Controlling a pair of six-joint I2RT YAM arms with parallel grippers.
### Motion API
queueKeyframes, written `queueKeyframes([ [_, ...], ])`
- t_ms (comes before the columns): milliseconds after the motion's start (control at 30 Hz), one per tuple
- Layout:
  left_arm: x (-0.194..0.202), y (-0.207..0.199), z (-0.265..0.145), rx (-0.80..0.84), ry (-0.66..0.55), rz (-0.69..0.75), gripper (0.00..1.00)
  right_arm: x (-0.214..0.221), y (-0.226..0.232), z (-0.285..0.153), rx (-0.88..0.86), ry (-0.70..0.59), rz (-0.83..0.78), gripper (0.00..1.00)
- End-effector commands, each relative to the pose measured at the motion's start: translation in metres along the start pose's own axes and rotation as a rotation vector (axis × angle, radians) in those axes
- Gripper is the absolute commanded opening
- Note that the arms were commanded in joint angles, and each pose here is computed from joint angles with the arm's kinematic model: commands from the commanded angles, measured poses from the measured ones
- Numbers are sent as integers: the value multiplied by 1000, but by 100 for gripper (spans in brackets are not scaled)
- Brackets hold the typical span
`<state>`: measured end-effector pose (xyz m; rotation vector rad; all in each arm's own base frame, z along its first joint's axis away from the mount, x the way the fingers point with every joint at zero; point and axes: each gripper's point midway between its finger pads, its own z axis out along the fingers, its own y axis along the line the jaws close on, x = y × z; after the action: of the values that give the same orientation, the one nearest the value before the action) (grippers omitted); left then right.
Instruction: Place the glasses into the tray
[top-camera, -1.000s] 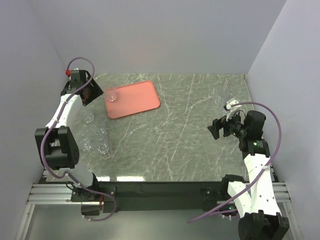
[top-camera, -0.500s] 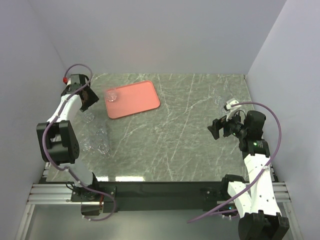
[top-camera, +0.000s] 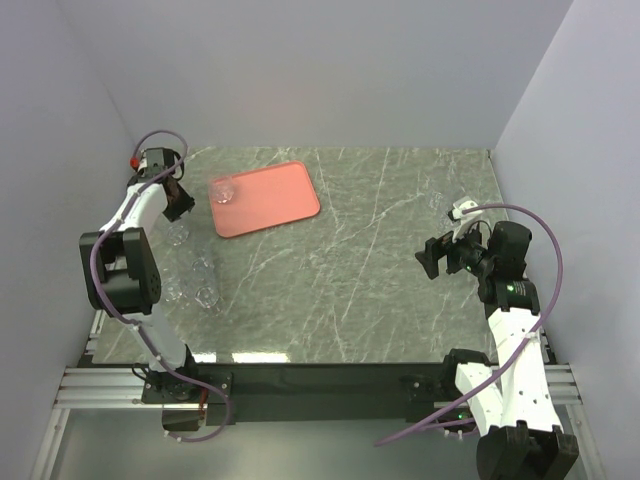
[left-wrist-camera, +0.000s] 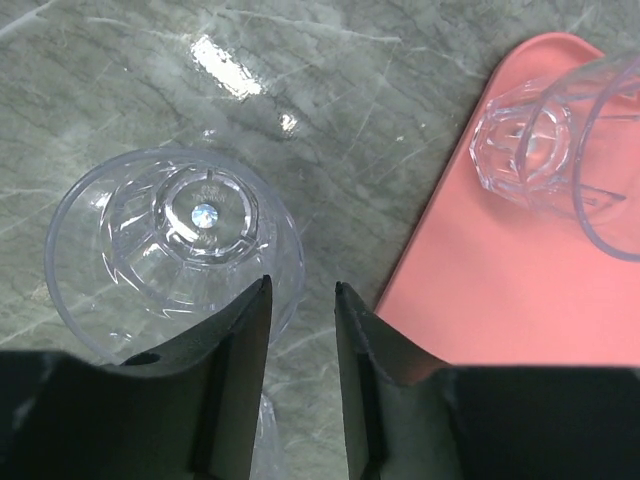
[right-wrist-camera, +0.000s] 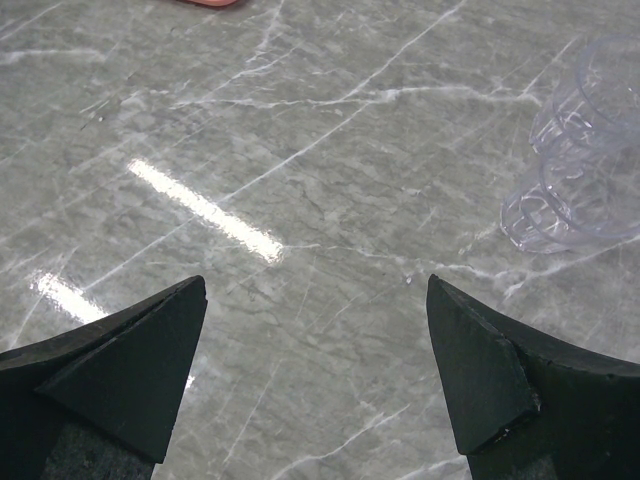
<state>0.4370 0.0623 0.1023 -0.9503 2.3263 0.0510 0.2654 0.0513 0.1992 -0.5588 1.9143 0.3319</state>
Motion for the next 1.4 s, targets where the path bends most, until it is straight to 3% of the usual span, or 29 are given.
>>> queueKeyframes([
  [0, -17, -6, -4, 6, -41, -9, 37, -5, -3, -2, 18, -23, -25, 97],
  [100, -18, -7, -3, 6, -41, -5, 33, -6, -3, -3, 22, -23, -26, 97],
  [333, -20, -9, -3, 10, -44, 19, 7, -6, -5, -3, 27, -26, -27, 97],
  [467, -21, -10, -4, 20, -44, 38, 0, -6, -4, -3, 27, -24, -26, 97],
  [1367, -20, -94, -59, 252, -113, 197, 0, -5, -5, -4, 28, -24, -21, 97],
])
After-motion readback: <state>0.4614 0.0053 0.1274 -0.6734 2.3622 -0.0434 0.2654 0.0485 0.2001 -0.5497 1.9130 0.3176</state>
